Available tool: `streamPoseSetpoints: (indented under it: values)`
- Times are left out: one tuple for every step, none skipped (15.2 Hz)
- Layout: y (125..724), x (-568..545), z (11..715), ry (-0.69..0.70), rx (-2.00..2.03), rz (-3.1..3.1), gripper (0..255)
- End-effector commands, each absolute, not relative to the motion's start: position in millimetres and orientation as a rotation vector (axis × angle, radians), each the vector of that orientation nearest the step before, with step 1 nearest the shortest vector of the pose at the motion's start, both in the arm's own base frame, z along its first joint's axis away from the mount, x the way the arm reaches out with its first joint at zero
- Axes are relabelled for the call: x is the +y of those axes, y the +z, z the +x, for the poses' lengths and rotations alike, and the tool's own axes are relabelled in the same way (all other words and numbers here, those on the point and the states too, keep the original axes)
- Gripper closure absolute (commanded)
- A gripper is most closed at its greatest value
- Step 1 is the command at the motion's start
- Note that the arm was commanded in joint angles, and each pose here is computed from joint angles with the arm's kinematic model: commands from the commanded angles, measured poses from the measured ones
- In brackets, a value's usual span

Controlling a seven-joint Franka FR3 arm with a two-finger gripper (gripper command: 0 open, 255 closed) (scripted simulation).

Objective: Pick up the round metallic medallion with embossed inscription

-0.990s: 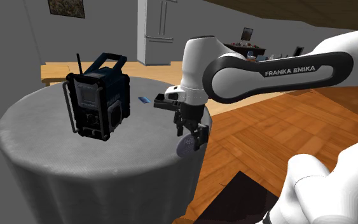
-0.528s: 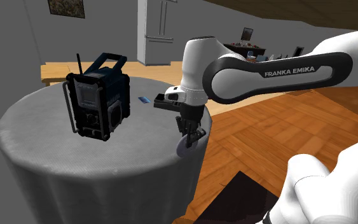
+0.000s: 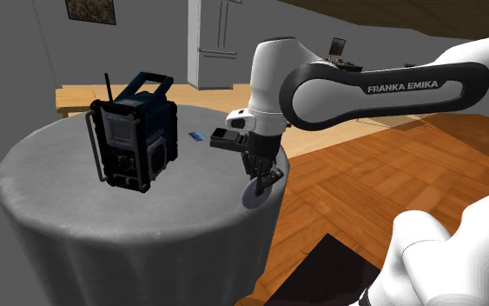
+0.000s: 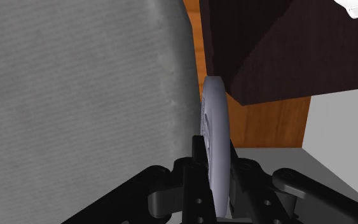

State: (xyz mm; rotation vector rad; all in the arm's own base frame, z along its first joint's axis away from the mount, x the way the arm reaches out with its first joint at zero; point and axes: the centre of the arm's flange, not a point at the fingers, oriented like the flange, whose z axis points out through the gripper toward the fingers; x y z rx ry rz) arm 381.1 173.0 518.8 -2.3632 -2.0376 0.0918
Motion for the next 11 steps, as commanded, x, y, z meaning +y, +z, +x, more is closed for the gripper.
streamPoseSetpoints:
  values:
    - [529, 173, 381, 0.092, -2.038, -2.363, 255]
    - [534, 173, 381, 0.092, -2.038, -2.363, 255]
    - [540, 173, 381, 0.092, -2.038, -2.363, 255]
    - [545, 173, 381, 0.092, -2.038, -2.363, 255]
    - [550, 173, 381, 0.092, -2.038, -2.363, 255]
    - [555, 173, 381, 0.092, -2.038, -2.363, 255]
    - [561, 173, 381, 0.092, -2.038, -2.363, 255]
    - [566, 173, 381, 0.092, -2.038, -2.363, 255]
    - [571, 173, 381, 0.092, -2.038, -2.363, 255]
    - [577, 173, 381, 0.092, -2.038, -2.363, 255]
    - [577, 173, 381, 0.092, -2.038, -2.363, 255]
